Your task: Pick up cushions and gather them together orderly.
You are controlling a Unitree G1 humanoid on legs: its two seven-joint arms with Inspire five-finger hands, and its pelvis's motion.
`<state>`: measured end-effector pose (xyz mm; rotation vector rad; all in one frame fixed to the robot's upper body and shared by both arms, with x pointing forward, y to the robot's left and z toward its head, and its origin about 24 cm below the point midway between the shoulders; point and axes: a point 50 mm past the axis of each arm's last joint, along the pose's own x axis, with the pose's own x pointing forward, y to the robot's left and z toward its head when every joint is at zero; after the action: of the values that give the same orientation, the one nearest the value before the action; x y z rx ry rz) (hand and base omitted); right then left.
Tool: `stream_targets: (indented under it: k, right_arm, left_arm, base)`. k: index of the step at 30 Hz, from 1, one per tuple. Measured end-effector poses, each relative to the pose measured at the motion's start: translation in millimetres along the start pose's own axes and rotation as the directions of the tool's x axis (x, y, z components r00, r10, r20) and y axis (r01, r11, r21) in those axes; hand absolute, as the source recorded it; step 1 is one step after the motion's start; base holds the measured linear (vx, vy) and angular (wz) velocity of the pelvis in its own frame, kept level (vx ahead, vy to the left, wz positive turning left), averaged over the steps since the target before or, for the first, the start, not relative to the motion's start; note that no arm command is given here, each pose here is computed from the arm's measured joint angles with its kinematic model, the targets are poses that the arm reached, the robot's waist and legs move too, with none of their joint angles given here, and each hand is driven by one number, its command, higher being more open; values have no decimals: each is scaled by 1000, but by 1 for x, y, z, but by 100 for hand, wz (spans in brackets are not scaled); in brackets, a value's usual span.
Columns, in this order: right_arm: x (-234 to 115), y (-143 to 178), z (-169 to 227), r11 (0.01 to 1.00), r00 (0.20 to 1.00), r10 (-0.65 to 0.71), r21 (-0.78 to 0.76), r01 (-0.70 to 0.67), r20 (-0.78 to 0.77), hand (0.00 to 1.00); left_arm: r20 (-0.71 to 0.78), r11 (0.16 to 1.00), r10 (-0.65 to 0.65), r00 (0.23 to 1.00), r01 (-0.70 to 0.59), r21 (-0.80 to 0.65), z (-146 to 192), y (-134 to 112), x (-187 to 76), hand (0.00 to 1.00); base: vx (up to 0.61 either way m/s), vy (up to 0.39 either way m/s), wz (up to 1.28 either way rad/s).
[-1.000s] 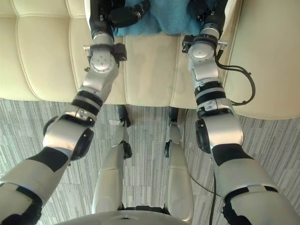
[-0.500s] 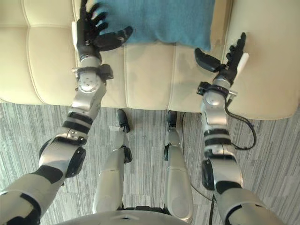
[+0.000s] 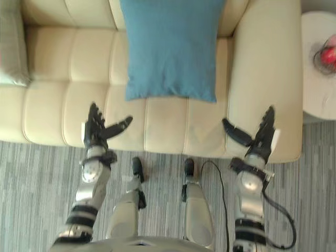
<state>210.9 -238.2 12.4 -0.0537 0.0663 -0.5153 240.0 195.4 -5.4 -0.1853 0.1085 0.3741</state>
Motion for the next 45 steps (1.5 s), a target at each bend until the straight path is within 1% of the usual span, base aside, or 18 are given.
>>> stream_targets:
  k: [3, 4, 7, 8, 11, 13, 14, 18, 21, 25, 30, 33, 35, 39, 40, 43, 44, 45]
  right_arm:
    - [-19, 4, -29, 997, 990, 68, -25, -72, -124, 100]
    - [-23, 8, -42, 993, 979, 99, -47, -109, -176, 100]
    - [-31, 13, -61, 982, 955, 141, -86, -168, -259, 100]
    - [-39, 17, -74, 973, 934, 166, -102, -207, -315, 100]
    - [-51, 21, -93, 967, 896, 183, -92, -239, -404, 100]
    - [-56, 20, -102, 965, 878, 180, -96, -246, -443, 100]
    - [-61, 17, -111, 963, 857, 169, -102, -248, -487, 100]
    - [-79, 6, -136, 962, 783, 136, -108, -251, -607, 100]
    - [-88, -1, -147, 965, 744, 106, -113, -238, -660, 100]
    - [-103, -14, -162, 969, 674, 57, -123, -215, -736, 100]
    - [-115, -23, -172, 971, 611, 27, -125, -205, -791, 100]
    - [-119, -26, -176, 972, 581, 10, -129, -198, -814, 100]
    - [-118, -25, -176, 971, 582, 13, -128, -200, -813, 100]
    - [-102, -14, -171, 971, 614, 40, -113, -209, -788, 100]
    - [-97, -9, -169, 971, 623, 50, -107, -213, -781, 100]
    - [-96, -7, -168, 970, 626, 53, -109, -218, -778, 100]
    - [-96, -7, -168, 970, 627, 52, -110, -216, -778, 100]
    - [-99, -6, -169, 971, 619, 52, -105, -215, -784, 100]
  left_arm:
    - [-131, 998, 33, 991, -27, 53, -31, 19, -16, 100]
    - [-188, 996, 39, 981, -22, 91, -45, 25, -23, 100]
    - [-287, 988, 35, 957, 9, 151, -66, 32, -32, 100]
    - [-355, 982, 38, 934, 31, 187, -81, 37, -41, 100]
    - [-464, 970, 56, 884, 62, 235, -104, 46, -57, 100]
    - [-510, 964, 65, 857, 78, 253, -114, 50, -65, 100]
    - [-556, 960, 74, 828, 91, 264, -123, 55, -74, 100]
    - [-650, 948, 91, 755, 134, 289, -141, 63, -92, 100]
    - [-676, 941, 101, 730, 150, 303, -146, 67, -98, 100]
    - [-713, 944, 132, 688, 133, 303, -153, 75, -107, 100]
    - [-741, 938, 154, 654, 138, 317, -158, 80, -115, 100]
    - [-748, 937, 156, 645, 143, 319, -159, 80, -114, 100]
    - [-747, 936, 156, 646, 145, 320, -159, 80, -114, 100]
    - [-741, 928, 150, 655, 165, 334, -157, 79, -109, 100]
    - [-730, 925, 140, 668, 175, 338, -155, 77, -102, 100]
    - [-717, 924, 116, 687, 190, 331, -150, 70, -90, 100]
    - [-721, 924, 116, 683, 192, 331, -151, 71, -91, 100]
    - [-713, 924, 110, 693, 193, 331, -148, 69, -86, 100]
  base:
    - [59, 1, 1]
    - [40, 15, 6]
    - [35, 28, 5]
    - [38, 37, 5]
    - [48, 41, 2]
    - [40, 35, 0]
    - [0, 0, 0]
    - [71, 37, -1]
    - [54, 26, -1]
    - [17, 33, 1]
    - [-4, 18, -1]
    - [-2, 20, -6]
    - [-2, 31, -40]
    - [-18, 30, -67]
    - [-30, 10, -36]
    - [-73, 16, -22]
    - [-113, -20, 2]
    - [-86, -36, 25]
